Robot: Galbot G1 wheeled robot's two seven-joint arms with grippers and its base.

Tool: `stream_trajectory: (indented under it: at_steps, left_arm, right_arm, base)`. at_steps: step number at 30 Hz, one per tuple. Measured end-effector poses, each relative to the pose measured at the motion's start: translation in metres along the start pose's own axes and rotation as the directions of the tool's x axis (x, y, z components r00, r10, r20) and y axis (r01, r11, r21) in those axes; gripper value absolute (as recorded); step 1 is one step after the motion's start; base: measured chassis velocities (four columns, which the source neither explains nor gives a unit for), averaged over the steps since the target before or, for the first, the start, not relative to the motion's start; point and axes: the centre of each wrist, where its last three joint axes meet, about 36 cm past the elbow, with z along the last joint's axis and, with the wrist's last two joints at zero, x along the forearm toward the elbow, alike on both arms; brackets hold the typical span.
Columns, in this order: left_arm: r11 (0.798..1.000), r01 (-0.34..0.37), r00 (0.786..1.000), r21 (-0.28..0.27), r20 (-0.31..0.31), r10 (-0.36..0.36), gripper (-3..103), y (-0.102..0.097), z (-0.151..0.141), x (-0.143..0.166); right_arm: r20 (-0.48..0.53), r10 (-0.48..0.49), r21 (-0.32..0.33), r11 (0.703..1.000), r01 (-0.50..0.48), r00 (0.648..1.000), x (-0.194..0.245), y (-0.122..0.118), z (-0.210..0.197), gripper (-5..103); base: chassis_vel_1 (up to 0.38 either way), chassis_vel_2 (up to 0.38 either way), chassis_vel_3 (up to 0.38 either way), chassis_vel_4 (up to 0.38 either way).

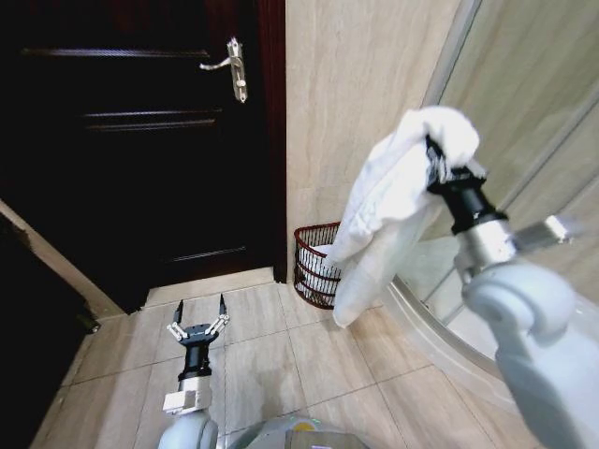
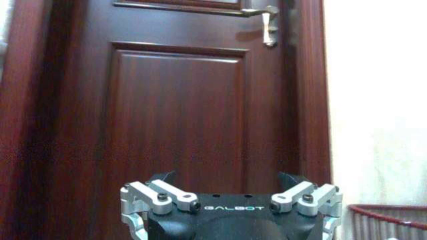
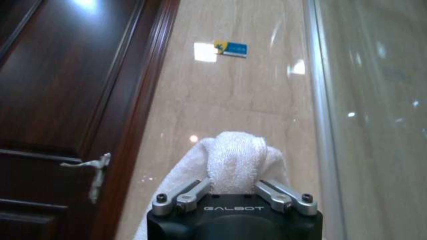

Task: Discard the used towel into the hamper.

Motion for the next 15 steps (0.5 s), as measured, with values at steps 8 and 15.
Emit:
stream_trajectory:
  at_steps: [8, 15]
  left_arm:
    - [1.0, -0.016, 1.0, -0.004, -0.008, 0.016, 100, 0.01, 0.008, -0.001]
    - [1.0, -0.017, 1.0, 0.006, -0.006, 0.018, 100, 0.007, 0.011, -0.002]
  right_arm:
    - [0.044, 0.01, 0.018, 1.0, -0.011, 0.999, -0.05, -0.041, -0.029, 7]
    - [0.116, -0.005, -0.013, 1.0, 0.006, 0.993, -0.108, -0.066, -0.056, 7]
  base:
    - [0.0, 0.0, 0.0, 0.0]
    - [0.0, 0.0, 0.0, 0.0]
